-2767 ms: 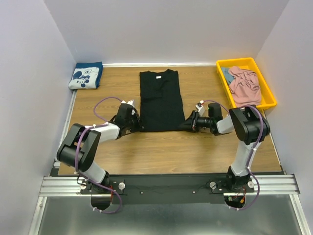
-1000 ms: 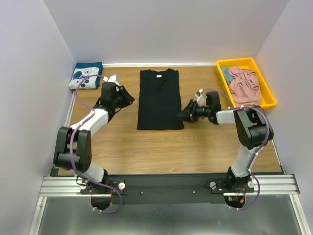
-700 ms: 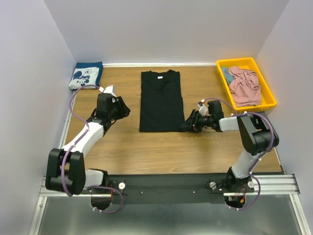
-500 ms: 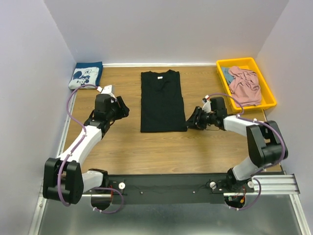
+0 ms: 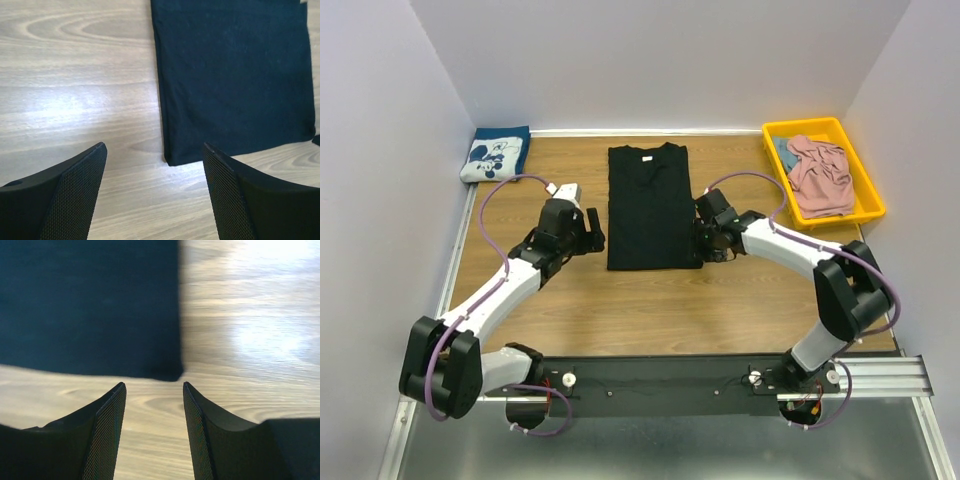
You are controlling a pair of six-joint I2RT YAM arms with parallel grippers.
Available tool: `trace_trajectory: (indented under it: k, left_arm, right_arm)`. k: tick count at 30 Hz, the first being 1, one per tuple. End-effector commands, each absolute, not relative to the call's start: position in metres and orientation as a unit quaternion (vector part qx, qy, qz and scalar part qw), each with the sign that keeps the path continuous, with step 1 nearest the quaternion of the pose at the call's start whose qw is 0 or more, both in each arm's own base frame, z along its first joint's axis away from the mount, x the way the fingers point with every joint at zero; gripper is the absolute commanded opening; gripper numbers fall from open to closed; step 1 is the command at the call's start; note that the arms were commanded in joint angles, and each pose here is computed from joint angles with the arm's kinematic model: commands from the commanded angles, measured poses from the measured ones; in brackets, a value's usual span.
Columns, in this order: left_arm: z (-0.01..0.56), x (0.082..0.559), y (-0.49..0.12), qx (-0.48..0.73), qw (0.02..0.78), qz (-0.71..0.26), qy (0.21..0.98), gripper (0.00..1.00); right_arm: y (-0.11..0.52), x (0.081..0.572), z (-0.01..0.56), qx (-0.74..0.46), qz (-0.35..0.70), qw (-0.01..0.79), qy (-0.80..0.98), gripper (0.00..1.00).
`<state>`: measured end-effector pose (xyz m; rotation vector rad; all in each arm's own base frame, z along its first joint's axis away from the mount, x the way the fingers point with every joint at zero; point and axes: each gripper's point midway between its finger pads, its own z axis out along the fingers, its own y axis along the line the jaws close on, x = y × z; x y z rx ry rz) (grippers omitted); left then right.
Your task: Fold and stack the t-shirts
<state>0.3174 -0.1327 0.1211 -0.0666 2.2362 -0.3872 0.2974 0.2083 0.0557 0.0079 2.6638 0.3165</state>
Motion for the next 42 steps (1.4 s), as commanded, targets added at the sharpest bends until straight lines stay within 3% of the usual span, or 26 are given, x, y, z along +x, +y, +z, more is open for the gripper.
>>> trace_trajectory:
  k: [1, 12, 22, 28, 40, 42]
  left_arm:
    - [0.122, 0.320, -0.133, -0.025, 0.422, -0.126, 0.897, 0.85]
    - [0.105, 0.316, -0.146, -0.016, 0.396, -0.125, 0.910, 0.85]
    - [0.092, 0.310, -0.153, -0.008, 0.371, -0.119, 0.921, 0.85]
    - [0.084, 0.308, -0.156, 0.000, 0.356, -0.110, 0.928, 0.85]
    - [0.061, 0.301, -0.164, 0.017, 0.308, -0.085, 0.947, 0.85]
    - [0.061, 0.300, -0.166, 0.018, 0.308, -0.084, 0.948, 0.84]
  right_arm:
    - [0.184, 0.301, 0.047, 0.023, 0.031, 0.220, 0.975, 0.56]
    - [0.205, 0.290, 0.017, -0.008, 0.027, 0.176, 0.984, 0.54]
    - [0.178, 0.258, -0.026, -0.005, -0.028, 0.122, 0.992, 0.48]
    - [0.181, 0.260, -0.019, -0.009, -0.018, 0.129, 0.991, 0.48]
    - [0.182, 0.263, -0.017, -0.024, -0.022, 0.130, 0.991, 0.32]
    - [0.181, 0.263, -0.017, -0.025, -0.023, 0.127, 0.991, 0.25]
